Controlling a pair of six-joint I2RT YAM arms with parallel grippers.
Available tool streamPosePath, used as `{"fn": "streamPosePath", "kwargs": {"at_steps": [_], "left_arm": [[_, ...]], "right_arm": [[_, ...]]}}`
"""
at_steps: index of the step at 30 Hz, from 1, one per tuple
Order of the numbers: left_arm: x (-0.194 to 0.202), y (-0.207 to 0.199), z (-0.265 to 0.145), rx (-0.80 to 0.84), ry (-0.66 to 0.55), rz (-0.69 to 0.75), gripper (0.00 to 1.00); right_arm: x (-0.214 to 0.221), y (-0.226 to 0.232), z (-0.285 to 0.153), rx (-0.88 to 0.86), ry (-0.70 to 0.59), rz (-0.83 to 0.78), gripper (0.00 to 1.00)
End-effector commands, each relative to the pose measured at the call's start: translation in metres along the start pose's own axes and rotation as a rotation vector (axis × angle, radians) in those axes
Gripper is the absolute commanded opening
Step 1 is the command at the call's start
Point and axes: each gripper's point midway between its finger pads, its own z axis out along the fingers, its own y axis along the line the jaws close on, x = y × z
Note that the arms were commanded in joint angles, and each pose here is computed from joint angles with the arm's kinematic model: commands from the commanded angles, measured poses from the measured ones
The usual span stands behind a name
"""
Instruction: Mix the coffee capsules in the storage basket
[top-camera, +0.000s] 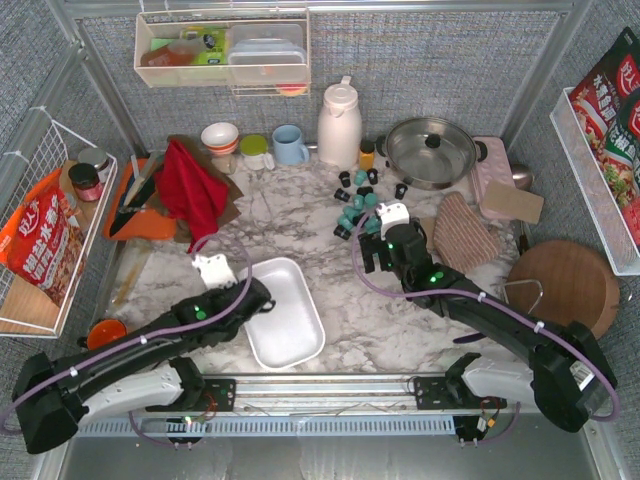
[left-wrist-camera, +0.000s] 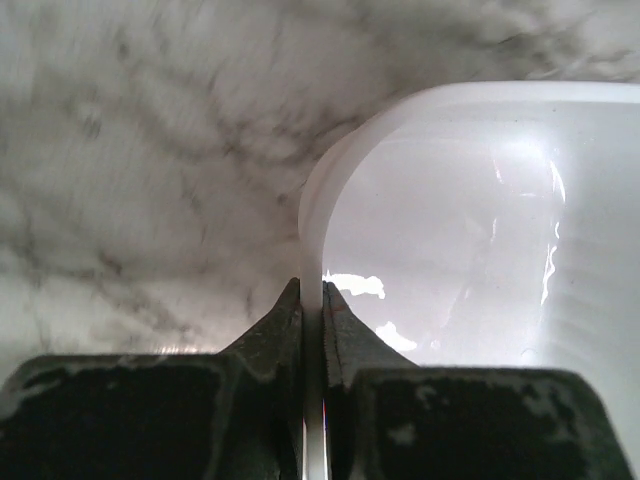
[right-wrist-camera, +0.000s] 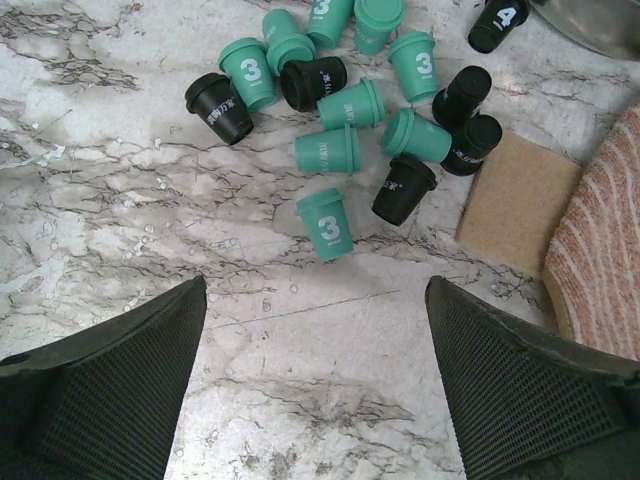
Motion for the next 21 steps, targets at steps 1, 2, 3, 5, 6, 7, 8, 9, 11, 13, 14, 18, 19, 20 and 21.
{"fn": "streamPosePath", "kwargs": {"at_steps": [1,2,3,5,6,7,8,9,11,13,14,18,19,20,21], "left_arm": [[-0.058,-0.051,-0.006,0.188,-0.146,0.253,0.11],[-0.069,-0.062,-0.006,0.246,-0.145,0.288,0.09],[-0.085,-0.074,-0.006,0.304,-0.158,0.305,0.05],[-0.111,-0.084,0.0,0.368,-0.15,0.326,0.0],[-0.129,-0.093,0.002,0.401,-0.151,0.344,0.0],[-0.142,-0.099,0.006,0.413,-0.149,0.378,0.0],[-0.154,-0.105,0.011,0.41,-0.147,0.409,0.0],[-0.161,-0.111,0.019,0.403,-0.129,0.444,0.0],[-0.171,-0.125,0.036,0.427,-0.091,0.527,0.0],[-0.18,-0.133,0.056,0.453,-0.04,0.583,0.0],[-0.182,-0.133,0.069,0.458,-0.003,0.584,0.0],[-0.195,-0.13,0.111,0.484,0.102,0.528,0.0],[-0.198,-0.129,0.121,0.481,0.114,0.515,0.0],[-0.201,-0.129,0.129,0.475,0.117,0.503,0.0],[-0.202,-0.13,0.137,0.468,0.119,0.494,0.0]], "right_arm": [[-0.005,0.003,0.002,-0.008,-0.021,0.016,0.95],[-0.004,0.003,0.002,-0.009,-0.02,0.016,0.95],[-0.004,0.003,0.002,-0.009,-0.018,0.016,0.95],[-0.002,0.003,0.003,-0.006,-0.015,0.017,0.95],[-0.002,0.003,0.003,-0.004,-0.015,0.017,0.95],[-0.001,0.002,0.003,0.0,-0.015,0.018,0.95],[-0.001,0.001,0.003,0.002,-0.015,0.018,0.95],[-0.001,0.001,0.003,0.004,-0.017,0.018,0.95],[-0.001,-0.001,0.002,0.013,-0.021,0.016,0.95],[-0.001,-0.004,0.001,0.022,-0.026,0.014,0.95],[-0.001,-0.004,0.001,0.026,-0.028,0.013,0.95],[0.001,-0.008,0.001,0.046,-0.032,0.01,0.95],[0.001,-0.009,0.001,0.047,-0.033,0.01,0.95],[0.001,-0.008,0.002,0.044,-0.033,0.01,0.95],[0.002,-0.007,0.003,0.043,-0.033,0.009,0.94]]}}
